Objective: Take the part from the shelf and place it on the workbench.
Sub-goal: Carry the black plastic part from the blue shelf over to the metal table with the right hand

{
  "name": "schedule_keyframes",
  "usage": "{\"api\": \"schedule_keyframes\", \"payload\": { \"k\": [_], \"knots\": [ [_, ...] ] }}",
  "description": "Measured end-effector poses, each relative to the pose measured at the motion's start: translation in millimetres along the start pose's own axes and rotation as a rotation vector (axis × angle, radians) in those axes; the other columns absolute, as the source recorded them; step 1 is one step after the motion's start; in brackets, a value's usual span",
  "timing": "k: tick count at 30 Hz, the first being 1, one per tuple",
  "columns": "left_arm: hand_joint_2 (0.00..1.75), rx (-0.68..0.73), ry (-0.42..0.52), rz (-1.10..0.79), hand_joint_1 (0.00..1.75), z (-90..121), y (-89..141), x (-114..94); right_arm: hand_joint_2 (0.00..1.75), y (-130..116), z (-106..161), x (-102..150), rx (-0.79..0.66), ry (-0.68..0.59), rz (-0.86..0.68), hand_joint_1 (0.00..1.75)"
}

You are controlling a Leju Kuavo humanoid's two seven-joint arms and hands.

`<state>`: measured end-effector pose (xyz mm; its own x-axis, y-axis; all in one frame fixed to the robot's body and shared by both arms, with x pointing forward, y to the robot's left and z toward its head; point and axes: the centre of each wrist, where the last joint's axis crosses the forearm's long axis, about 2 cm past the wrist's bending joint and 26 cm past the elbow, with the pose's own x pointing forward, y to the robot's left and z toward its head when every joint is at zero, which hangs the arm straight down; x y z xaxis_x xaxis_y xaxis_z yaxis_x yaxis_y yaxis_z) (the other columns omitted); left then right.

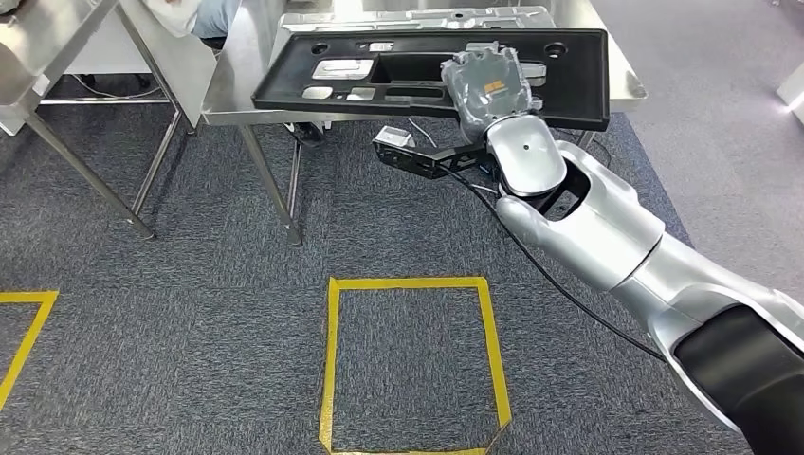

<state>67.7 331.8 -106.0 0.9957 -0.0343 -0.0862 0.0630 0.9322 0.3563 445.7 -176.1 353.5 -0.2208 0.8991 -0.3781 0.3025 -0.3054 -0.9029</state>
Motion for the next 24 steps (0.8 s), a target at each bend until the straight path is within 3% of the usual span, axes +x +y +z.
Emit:
{"api": "schedule_keyframes", "payload": {
  "k": [24],
  "knots": [
    [1.75,-0.009,0.006,-0.002,0.00,-0.2,-0.5,-1.0,1.75,4.7,0.1,6.0,0.027,-0.017,0.010,1.75]
  ]
}}
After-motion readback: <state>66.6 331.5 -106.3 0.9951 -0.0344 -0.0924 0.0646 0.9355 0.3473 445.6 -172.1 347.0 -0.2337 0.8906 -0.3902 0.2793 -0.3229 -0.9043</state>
